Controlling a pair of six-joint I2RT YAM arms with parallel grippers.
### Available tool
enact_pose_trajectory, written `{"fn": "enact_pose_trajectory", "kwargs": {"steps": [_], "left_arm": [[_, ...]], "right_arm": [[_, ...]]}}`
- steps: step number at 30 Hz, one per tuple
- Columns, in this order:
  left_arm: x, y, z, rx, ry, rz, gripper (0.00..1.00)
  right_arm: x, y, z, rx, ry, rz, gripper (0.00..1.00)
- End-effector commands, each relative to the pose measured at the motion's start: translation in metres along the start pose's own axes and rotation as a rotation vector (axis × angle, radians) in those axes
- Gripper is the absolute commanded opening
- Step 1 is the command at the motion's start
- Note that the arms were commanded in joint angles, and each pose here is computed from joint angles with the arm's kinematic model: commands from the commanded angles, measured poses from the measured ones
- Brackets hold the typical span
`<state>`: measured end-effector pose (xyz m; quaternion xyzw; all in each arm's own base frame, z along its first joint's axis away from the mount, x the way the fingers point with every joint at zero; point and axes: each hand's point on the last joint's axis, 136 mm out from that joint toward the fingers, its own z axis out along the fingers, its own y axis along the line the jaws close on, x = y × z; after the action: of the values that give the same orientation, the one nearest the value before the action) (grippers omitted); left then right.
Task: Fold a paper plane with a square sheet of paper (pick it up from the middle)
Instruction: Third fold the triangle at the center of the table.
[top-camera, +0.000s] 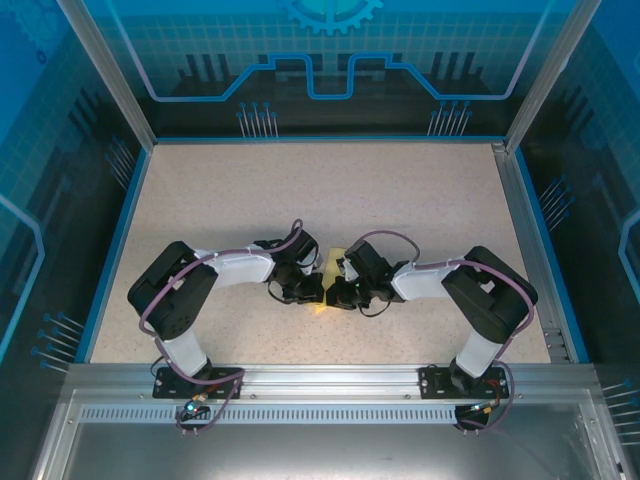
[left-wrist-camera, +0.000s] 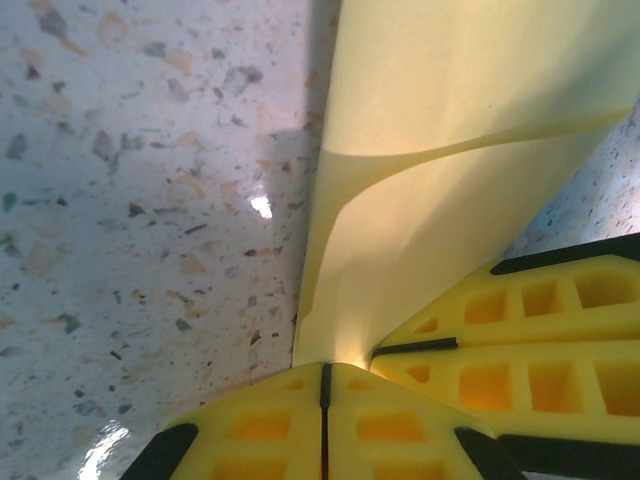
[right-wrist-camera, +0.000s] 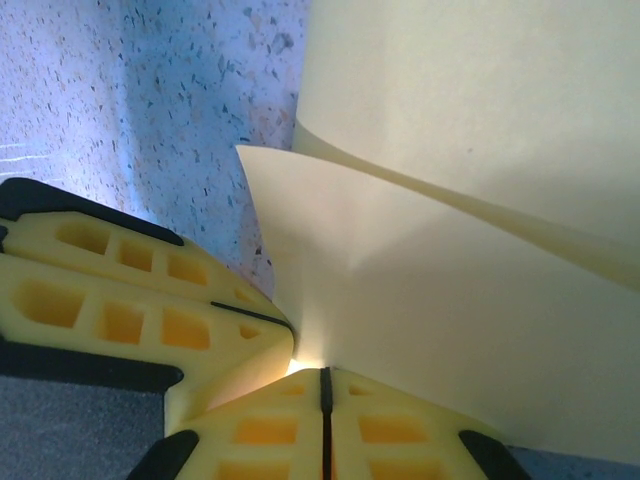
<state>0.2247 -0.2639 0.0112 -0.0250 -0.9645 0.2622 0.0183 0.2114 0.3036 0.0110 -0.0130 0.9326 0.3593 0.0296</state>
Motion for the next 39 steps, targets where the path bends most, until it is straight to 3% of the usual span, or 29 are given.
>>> {"fn": "enact_pose_trajectory", "kwargs": {"steps": [1, 7, 16, 25, 34, 39], "left_arm": [[0.006, 0.026, 0.009, -0.103, 0.024, -0.019, 0.09], [0.006, 0.027, 0.009, -0.104, 0.027, -0.018, 0.09], [0.005, 0.026, 0.009, -0.103, 0.028, -0.015, 0.09], [0.005, 0.025, 0.009, -0.102, 0.034, -0.011, 0.09], [0.004, 0.023, 0.009, -0.099, 0.034, -0.008, 0.09], [0.005, 0.023, 0.009, -0.098, 0.038, -0.007, 0.09]], "right_arm": [[-0.009, -0.006, -0.007, 0.025, -0.043, 0.025, 0.09], [-0.025, 0.005, -0.015, -0.036, -0.068, 0.017, 0.10], [-0.011, -0.053, -0.001, 0.166, -0.033, 0.110, 0.10], [-0.039, -0.022, -0.025, -0.013, -0.118, 0.091, 0.13], [-0.027, -0.068, -0.013, 0.108, -0.077, 0.171, 0.12], [-0.039, -0.056, -0.026, 0.042, -0.127, 0.169, 0.13]]}}
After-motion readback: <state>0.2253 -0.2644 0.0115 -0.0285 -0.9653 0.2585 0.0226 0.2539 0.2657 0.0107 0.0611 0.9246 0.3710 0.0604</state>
